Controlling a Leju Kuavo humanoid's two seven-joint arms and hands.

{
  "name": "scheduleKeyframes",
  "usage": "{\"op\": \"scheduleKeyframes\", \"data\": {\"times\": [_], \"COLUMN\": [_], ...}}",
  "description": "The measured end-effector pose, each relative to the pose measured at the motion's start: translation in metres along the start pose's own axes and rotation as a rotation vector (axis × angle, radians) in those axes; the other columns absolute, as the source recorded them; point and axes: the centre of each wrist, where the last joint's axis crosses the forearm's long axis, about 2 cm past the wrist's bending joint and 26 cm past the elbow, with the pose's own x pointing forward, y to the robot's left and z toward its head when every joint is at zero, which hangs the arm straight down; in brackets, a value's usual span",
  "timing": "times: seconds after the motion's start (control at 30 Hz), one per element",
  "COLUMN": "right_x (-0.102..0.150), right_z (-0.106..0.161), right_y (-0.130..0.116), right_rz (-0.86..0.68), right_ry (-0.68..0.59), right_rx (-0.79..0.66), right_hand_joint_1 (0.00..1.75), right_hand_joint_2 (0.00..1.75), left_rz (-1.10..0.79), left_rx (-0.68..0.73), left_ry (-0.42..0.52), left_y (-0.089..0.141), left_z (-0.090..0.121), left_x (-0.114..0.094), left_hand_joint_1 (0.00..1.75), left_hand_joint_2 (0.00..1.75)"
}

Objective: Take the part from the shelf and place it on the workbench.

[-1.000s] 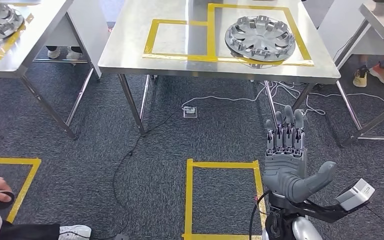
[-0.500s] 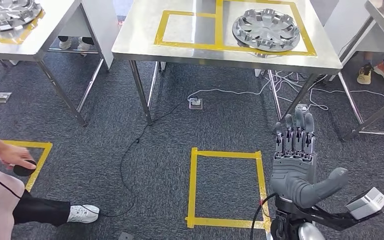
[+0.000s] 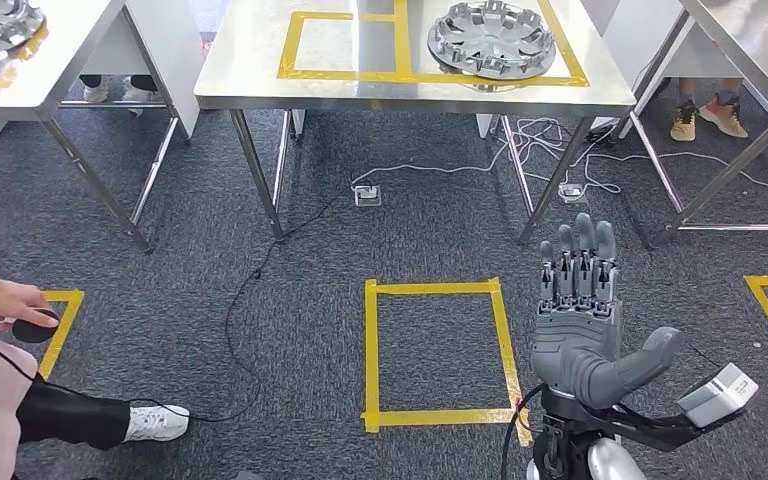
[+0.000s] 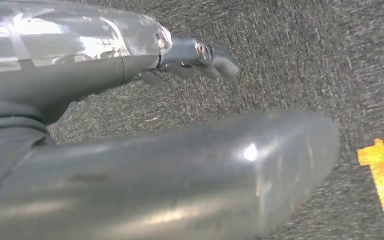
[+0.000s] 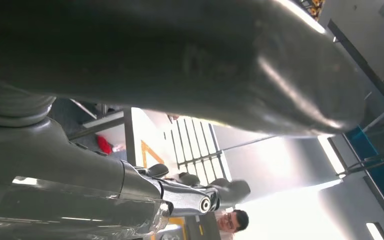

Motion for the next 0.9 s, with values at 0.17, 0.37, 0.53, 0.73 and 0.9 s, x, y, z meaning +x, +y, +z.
{"op": "scheduleKeyframes", "data": {"times": [0.17, 0.37, 0.53, 0.73, 0.9], "right_x": [0.0009, 0.0010, 0.0025, 0.0036, 0.0037], "right_z": [-0.0002, 0.0007, 0.0000, -0.0002, 0.0000], "right_y": [-0.0001, 0.0000, 0.0006, 0.0015, 0.0016], "right_rz": [0.002, 0.002, 0.000, -0.002, -0.002], "right_ry": [-0.003, -0.001, -0.008, -0.012, -0.011], "right_rx": [-0.002, -0.004, -0.002, 0.000, -0.001], "right_hand_joint_1": [0.00, 0.00, 0.00, 0.00, 0.00], "right_hand_joint_2": [0.00, 0.00, 0.00, 0.00, 0.00], "left_rz": [0.000, -0.001, 0.000, -0.002, -0.003], "left_rx": [-0.003, -0.003, -0.006, -0.006, -0.006], "left_ry": [0.002, 0.001, -0.003, 0.000, 0.003], "left_y": [-0.0015, -0.0018, -0.0033, -0.0034, -0.0034], "left_z": [0.0003, 0.0003, 0.0004, 0.0006, 0.0007], "left_x": [-0.0004, 0.0000, 0.0018, 0.0004, -0.0011], "left_hand_joint_1": [0.00, 0.00, 0.00, 0.00, 0.00], "left_hand_joint_2": [0.00, 0.00, 0.00, 0.00, 0.00]}}
